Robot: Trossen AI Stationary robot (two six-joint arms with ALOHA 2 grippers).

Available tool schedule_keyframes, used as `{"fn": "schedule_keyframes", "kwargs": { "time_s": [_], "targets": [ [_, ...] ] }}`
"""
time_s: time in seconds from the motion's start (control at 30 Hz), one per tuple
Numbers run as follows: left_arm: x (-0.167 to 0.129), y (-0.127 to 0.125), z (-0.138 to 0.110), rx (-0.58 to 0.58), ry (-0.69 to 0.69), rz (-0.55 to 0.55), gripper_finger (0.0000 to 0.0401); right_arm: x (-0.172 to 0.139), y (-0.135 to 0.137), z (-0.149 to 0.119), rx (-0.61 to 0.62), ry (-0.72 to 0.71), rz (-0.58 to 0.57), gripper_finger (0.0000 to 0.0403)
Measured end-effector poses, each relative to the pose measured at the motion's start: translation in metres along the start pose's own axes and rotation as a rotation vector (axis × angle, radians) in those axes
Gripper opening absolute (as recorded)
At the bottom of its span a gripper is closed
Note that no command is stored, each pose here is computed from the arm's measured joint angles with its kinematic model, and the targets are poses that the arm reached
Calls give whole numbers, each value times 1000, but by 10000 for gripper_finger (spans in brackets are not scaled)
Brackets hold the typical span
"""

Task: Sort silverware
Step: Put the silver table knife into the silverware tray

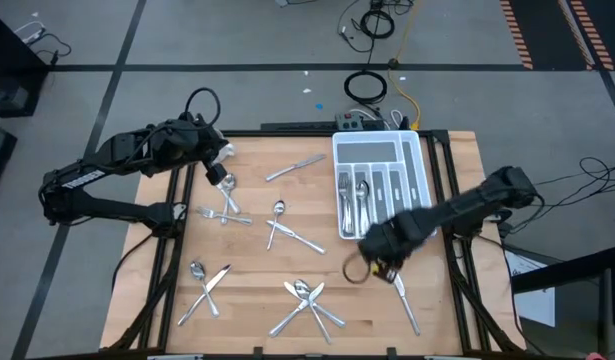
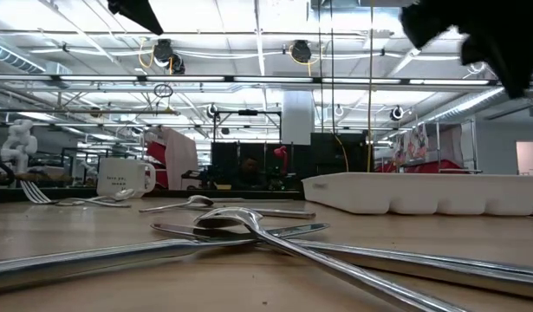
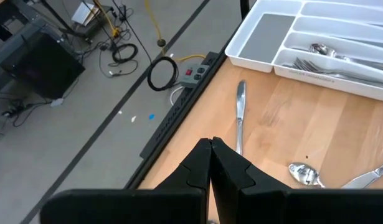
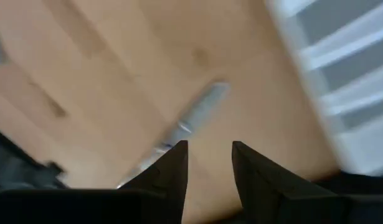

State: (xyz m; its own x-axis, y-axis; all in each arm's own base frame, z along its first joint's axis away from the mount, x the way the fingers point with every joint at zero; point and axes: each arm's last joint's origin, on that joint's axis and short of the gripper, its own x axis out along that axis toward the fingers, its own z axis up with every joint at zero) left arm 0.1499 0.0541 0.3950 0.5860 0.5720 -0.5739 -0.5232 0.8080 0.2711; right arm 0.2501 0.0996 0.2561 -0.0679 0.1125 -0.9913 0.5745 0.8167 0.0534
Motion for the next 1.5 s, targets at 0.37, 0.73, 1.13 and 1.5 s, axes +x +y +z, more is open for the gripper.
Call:
{"fn": "schedule_keyframes", "kwargs": {
  "time_s": [0.37,0.73,1.13,1.5],
  "targets": [
    [0,-1,1,-4,-13,-34,13,76,-1,-21,273,-38,18,219],
    [0,-1,1,-7,-13,-35,13,95,-2,-21,277,-67,76,252],
    [0,-1,1,-8,-13,-35,13,117,-13,-23,275,-83,77,252],
    [0,-1,4,-21,-37,-34,13,132,-26,-28,341,-58,61,202]
  ]
}}
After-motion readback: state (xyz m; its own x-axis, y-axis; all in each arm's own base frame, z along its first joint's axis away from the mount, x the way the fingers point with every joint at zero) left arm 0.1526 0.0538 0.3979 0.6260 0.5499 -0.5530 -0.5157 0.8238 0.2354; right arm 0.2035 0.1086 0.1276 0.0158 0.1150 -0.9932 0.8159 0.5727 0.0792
